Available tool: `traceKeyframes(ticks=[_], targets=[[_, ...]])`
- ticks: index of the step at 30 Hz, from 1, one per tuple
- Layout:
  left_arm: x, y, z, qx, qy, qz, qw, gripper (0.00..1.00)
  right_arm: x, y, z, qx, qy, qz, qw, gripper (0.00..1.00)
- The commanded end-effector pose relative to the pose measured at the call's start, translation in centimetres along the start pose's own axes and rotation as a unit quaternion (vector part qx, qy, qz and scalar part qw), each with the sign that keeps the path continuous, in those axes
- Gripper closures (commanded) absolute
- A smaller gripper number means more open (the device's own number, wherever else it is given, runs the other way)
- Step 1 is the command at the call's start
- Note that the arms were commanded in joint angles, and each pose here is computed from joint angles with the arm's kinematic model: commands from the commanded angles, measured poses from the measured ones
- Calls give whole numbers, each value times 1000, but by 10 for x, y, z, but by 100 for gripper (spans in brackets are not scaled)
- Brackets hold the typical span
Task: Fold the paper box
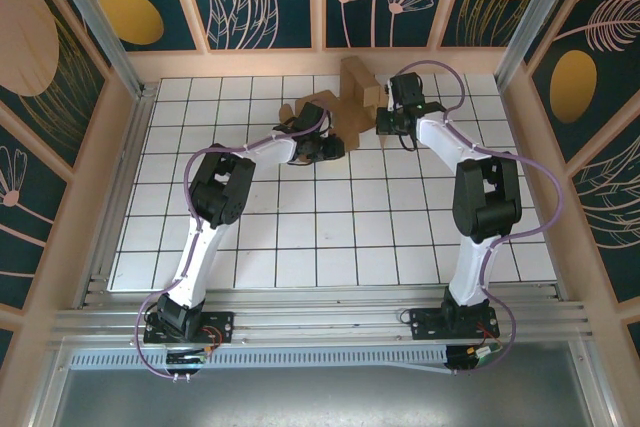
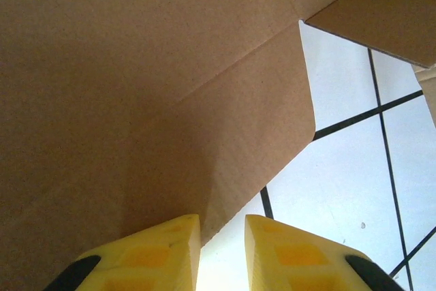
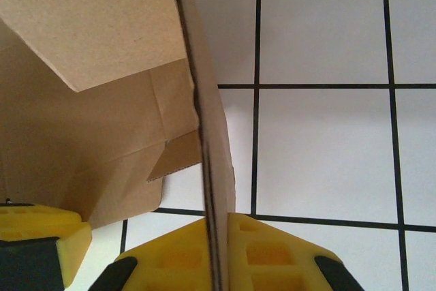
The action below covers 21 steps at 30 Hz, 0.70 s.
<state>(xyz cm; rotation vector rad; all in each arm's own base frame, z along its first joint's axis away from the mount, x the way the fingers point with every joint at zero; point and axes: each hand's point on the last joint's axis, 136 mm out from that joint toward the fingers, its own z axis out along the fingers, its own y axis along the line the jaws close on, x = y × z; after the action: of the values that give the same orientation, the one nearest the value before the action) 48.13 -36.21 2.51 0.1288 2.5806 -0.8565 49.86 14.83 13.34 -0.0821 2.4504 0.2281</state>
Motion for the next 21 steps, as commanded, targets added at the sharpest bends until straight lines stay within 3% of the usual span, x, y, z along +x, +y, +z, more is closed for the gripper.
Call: traceKeyframes(ticks=[1, 3, 7, 11, 14, 21], targets=[[1, -2, -9, 6, -8, -2, 1000, 75, -3, 7, 1, -5, 3, 11, 1000, 92], [-16, -11, -32, -2, -43, 15, 999, 70, 0, 1, 4, 13, 4, -9, 1000, 92], [-52, -24, -75, -30, -118, 47, 991, 69, 10, -14, 10, 54, 14, -60, 997, 92], [-78, -3, -88, -103, -144, 60, 982, 74, 13, -20, 11, 71, 19, -93, 993, 93], [-86, 18, -78, -141, -119, 78, 980, 81, 10, -18, 9, 66, 16, -107, 992, 93], [-52, 15, -20, -57, 6, 157, 986, 87, 7, -5, 8, 35, 13, -125, 991, 93]])
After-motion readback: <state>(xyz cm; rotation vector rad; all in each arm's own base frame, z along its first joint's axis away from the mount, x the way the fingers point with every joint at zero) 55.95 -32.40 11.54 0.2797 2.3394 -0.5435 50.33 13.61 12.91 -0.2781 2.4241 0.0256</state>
